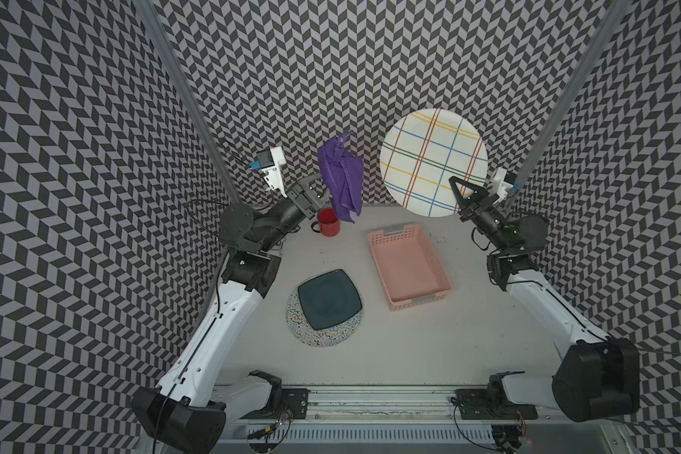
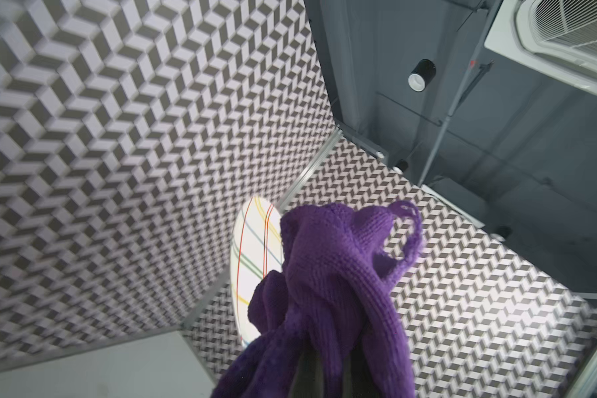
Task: Wipe the wet plate dry
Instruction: Wipe the plate with towel, then place the plate on the plate.
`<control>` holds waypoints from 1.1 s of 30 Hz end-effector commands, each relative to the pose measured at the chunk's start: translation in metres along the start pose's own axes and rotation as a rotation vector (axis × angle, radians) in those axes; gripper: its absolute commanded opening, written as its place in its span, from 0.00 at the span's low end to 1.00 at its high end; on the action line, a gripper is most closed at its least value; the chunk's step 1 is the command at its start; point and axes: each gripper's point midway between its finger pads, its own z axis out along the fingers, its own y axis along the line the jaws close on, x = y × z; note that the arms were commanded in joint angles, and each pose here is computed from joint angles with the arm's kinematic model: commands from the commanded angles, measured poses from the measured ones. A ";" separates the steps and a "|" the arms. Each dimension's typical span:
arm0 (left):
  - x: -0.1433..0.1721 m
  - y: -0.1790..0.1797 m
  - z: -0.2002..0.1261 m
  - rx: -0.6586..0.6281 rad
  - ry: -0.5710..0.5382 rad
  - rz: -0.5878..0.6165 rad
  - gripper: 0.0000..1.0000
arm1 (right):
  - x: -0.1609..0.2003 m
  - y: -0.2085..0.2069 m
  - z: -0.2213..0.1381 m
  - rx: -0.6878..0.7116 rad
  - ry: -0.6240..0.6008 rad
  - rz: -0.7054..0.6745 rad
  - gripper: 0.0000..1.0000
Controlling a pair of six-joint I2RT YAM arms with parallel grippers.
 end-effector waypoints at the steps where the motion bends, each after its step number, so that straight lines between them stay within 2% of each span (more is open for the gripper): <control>1: 0.012 0.057 -0.007 -0.282 0.083 0.159 0.00 | 0.049 -0.047 -0.002 0.191 0.159 -0.066 0.00; 6: 0.004 0.081 -0.010 -0.430 0.097 0.226 0.00 | 0.151 -0.099 0.011 0.322 0.445 -0.103 0.00; 13: 0.016 0.095 -0.008 -0.440 0.130 0.187 0.00 | 0.268 -0.132 0.034 0.290 0.758 -0.112 0.00; 18: 0.018 0.096 -0.010 -0.444 0.132 0.180 0.00 | 0.328 -0.160 0.038 0.302 0.935 -0.142 0.00; 26: 0.021 0.101 -0.012 -0.455 0.133 0.174 0.00 | 0.362 -0.216 0.026 0.404 1.069 -0.073 0.02; 31: 0.024 0.107 -0.014 -0.472 0.137 0.177 0.00 | 0.362 -0.246 0.009 0.543 1.090 -0.120 0.19; 33: 0.025 0.109 -0.014 -0.479 0.139 0.177 0.00 | 0.357 -0.251 0.003 0.589 1.080 -0.145 0.32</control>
